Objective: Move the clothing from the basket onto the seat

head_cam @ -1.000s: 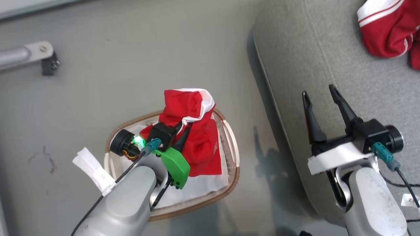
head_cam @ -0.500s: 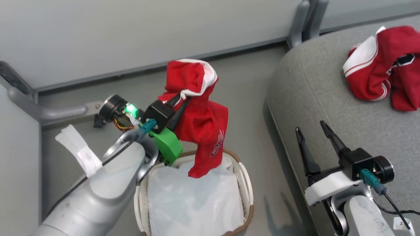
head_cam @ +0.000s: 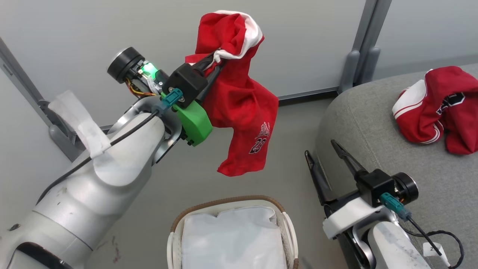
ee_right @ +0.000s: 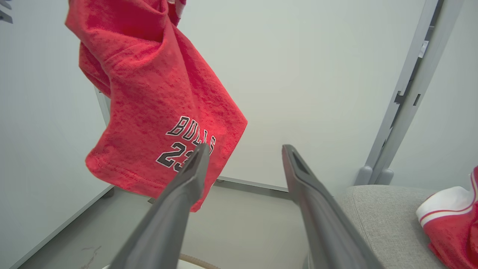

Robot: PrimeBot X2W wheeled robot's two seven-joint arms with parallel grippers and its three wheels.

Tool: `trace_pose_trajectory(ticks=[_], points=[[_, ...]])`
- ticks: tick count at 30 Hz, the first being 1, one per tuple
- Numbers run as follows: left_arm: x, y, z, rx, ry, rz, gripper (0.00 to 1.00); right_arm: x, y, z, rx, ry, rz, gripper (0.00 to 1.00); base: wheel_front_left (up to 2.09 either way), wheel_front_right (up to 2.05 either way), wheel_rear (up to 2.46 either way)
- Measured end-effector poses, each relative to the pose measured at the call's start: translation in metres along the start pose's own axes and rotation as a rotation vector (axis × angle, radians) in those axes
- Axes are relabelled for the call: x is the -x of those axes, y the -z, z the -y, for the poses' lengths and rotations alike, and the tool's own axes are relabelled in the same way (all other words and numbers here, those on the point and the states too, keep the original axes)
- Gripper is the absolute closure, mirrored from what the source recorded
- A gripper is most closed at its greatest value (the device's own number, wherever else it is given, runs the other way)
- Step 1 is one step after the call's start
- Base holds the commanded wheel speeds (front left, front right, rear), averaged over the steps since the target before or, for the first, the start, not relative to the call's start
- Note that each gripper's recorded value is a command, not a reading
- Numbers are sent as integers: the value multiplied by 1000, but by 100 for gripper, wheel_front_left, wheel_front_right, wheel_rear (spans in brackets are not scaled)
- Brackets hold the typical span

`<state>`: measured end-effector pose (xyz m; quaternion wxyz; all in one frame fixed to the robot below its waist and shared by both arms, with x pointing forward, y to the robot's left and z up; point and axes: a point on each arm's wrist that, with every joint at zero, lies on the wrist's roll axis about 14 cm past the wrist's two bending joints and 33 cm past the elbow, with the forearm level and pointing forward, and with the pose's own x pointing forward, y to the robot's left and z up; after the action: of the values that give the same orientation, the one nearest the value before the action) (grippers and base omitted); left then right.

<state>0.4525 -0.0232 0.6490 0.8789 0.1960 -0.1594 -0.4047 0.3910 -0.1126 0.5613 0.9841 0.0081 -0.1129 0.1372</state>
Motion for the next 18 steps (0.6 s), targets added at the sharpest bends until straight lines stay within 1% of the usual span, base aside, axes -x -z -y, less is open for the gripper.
trace_pose_trajectory(ticks=[12, 18], points=[[-5, -34, 11, -31, 30, 47, 100, -26, -22, -65, -42, -206, 60, 0, 0, 0, 0], [-4, -41, 22, -21, 51, 63, 100, -42, -28, -80, -24, -263, 69, 0, 0, 0, 0]])
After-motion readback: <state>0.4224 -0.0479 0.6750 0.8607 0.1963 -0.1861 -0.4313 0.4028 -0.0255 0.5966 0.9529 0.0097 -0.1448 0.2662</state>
